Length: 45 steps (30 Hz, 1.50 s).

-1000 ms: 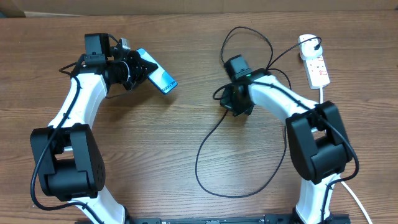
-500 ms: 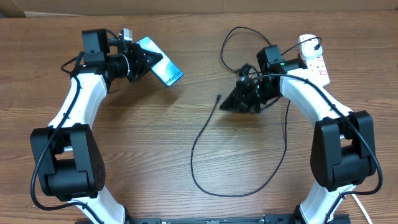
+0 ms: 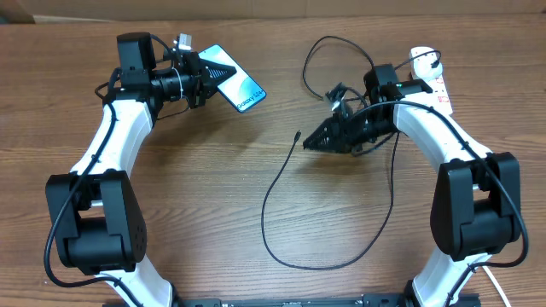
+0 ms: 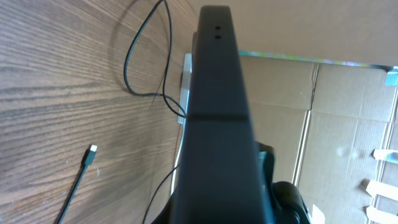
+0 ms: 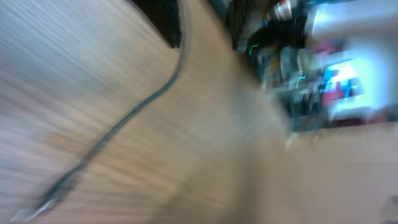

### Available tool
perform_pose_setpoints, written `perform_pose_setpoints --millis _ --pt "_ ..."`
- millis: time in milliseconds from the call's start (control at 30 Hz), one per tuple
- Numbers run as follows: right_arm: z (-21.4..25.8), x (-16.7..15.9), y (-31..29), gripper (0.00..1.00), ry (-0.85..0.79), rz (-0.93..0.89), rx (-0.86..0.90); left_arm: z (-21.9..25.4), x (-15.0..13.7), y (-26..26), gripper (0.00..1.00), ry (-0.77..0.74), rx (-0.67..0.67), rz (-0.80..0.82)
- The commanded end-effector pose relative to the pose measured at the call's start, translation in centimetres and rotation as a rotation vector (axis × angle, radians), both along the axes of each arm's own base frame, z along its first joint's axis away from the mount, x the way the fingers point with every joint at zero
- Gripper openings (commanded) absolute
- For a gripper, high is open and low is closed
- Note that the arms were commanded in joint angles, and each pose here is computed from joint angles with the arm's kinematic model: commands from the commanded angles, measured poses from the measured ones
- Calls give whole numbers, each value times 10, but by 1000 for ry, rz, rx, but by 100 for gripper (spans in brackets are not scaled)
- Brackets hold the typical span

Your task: Plug charger to phone and switch on socket

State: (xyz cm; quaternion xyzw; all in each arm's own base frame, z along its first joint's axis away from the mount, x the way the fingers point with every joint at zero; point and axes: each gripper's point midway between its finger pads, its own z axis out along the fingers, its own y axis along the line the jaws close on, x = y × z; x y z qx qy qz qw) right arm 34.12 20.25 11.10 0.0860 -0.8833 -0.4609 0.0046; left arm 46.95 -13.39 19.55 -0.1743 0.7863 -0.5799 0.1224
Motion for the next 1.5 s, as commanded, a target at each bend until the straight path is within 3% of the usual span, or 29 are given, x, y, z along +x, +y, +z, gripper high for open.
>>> perform_pose_setpoints --millis 0,67,167,400,533,633,1000,1067,1100,1467 --pt "-29 34 -24 42 142 -381 -337 19 -2 -2 4 -71 -5 -26" --pt "-37 47 -29 54 129 -497 -419 19 -1 0 4 -83 5 -24" --pt "-49 57 -41 61 119 -697 -577 18 0 0 4 -84 10 -18" --pt "-63 57 -14 60 65 -820 -673 18 -2 -1 4 -78 5 -25" --pt "-69 59 -8 54 48 -851 -687 20 -5 -3 4 -78 -10 -43" --pt "-83 59 0 44 70 -852 -682 20 -5 -3 4 -78 -10 -43" --pt "-111 50 14 41 102 -803 -707 20 -5 -3 4 -78 -10 -43" --pt "-116 48 15 36 116 -794 -711 20 -5 -3 4 -78 -10 -43" --pt "-118 47 15 27 121 -791 -714 20 -4 -3 4 -78 -9 -42" --pt "-124 29 -15 17 115 -723 -864 20 -4 -2 4 -77 -7 -39"
